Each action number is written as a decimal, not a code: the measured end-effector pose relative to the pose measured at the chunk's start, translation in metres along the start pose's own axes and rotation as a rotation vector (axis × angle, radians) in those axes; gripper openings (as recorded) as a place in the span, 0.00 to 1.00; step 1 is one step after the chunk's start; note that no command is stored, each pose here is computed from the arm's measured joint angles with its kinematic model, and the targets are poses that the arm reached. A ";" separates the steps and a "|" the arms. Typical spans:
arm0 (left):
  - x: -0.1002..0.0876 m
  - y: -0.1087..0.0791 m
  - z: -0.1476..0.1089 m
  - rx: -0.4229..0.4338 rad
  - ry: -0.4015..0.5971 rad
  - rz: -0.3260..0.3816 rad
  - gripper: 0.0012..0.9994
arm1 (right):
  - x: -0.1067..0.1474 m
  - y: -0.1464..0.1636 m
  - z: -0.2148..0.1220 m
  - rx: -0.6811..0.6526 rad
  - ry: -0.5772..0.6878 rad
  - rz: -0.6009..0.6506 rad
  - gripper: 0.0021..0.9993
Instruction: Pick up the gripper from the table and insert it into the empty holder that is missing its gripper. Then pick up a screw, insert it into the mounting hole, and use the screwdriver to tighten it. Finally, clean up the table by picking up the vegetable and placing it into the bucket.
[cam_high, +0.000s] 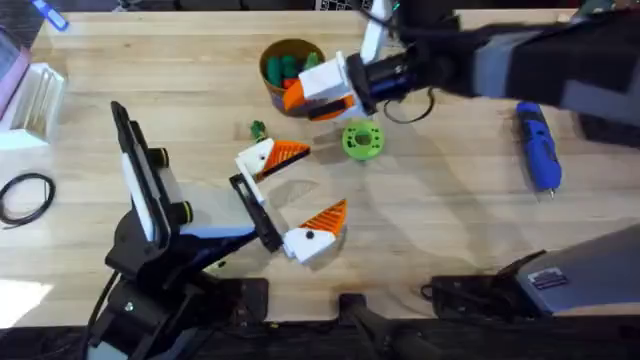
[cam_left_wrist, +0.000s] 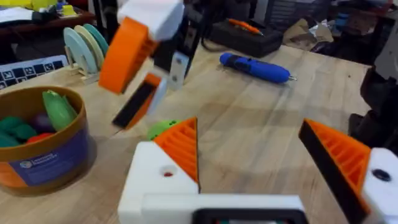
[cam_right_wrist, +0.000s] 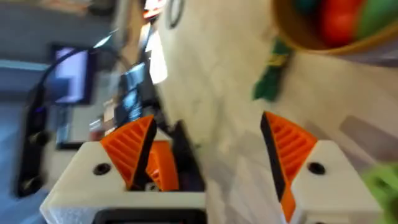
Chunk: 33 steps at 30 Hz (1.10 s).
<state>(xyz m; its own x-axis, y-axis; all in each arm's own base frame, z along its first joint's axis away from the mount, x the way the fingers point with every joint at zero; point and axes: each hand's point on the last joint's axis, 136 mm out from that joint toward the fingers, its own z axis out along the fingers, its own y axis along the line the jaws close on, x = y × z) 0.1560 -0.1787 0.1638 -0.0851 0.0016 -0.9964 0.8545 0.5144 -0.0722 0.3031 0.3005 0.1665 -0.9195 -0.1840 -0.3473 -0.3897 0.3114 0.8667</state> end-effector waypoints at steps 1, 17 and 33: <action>0.000 0.000 0.000 0.001 0.000 0.000 0.99 | -0.004 -0.002 -0.009 0.065 -0.019 -0.009 0.98; 0.000 -0.001 0.000 0.003 0.000 0.000 0.99 | -0.004 -0.031 -0.118 0.856 0.001 -0.230 0.98; 0.000 -0.001 0.000 0.003 0.000 0.000 0.99 | 0.049 -0.102 -0.044 0.938 0.392 -0.302 0.54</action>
<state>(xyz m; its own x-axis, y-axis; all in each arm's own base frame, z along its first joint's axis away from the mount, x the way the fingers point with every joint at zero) 0.1554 -0.1790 0.1638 -0.0855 0.0018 -0.9963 0.8563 0.5114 -0.0725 0.3000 0.2186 0.0770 -0.7623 -0.6096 -0.2174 -0.6366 0.7668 0.0823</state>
